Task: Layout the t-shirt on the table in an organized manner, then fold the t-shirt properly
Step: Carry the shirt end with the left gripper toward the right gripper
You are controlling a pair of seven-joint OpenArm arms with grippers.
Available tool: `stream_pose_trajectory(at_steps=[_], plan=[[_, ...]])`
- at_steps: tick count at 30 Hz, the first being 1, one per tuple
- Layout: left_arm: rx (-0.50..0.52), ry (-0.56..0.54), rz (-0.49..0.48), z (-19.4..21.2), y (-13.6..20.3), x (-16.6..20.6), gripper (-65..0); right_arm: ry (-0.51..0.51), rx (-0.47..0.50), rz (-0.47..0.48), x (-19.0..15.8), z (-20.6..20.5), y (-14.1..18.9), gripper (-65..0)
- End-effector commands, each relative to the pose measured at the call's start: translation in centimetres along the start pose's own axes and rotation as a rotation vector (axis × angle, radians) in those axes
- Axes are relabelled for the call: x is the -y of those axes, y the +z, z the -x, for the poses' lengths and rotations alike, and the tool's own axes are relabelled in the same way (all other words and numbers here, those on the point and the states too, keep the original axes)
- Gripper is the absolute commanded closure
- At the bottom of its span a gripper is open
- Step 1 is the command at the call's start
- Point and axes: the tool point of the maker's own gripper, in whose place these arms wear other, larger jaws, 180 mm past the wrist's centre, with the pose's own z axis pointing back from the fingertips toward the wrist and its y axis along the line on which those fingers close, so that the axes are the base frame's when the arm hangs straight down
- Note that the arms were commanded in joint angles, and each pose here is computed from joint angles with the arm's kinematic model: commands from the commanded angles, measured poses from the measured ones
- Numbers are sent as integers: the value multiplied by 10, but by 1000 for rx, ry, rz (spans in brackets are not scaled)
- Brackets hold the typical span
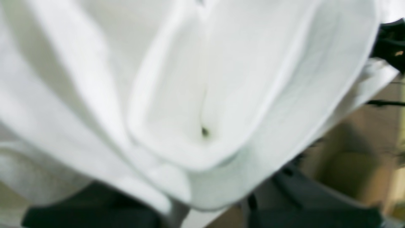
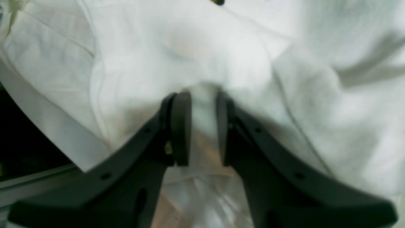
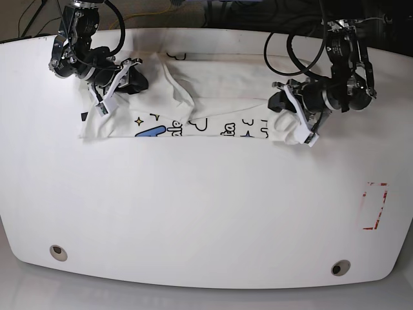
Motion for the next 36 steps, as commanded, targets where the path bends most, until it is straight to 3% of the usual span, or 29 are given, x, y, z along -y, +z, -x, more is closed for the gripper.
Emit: stream_pose_trajectory(at_steps=[1,8,14,30,32,36], plan=[[50,14,35,-14,-2,14,-58,14,-92,53,11,17,4,-144],[61,82,55,-15,-15,29,-61,14,-92,53,11,17,4,-144],[51,83,14,-14,-20,29,-61,14,-92,53,11,17,4,-144],[67,73,12,-23,-20,29,-63,14,-92,53,11,17,4,-144],[73,69,12,-26,-20,29,-71,14,-92,53,11,17,4,-144],[79,66,13,-29,-19,30,-151,15,-92,52,11,17,4,-144]])
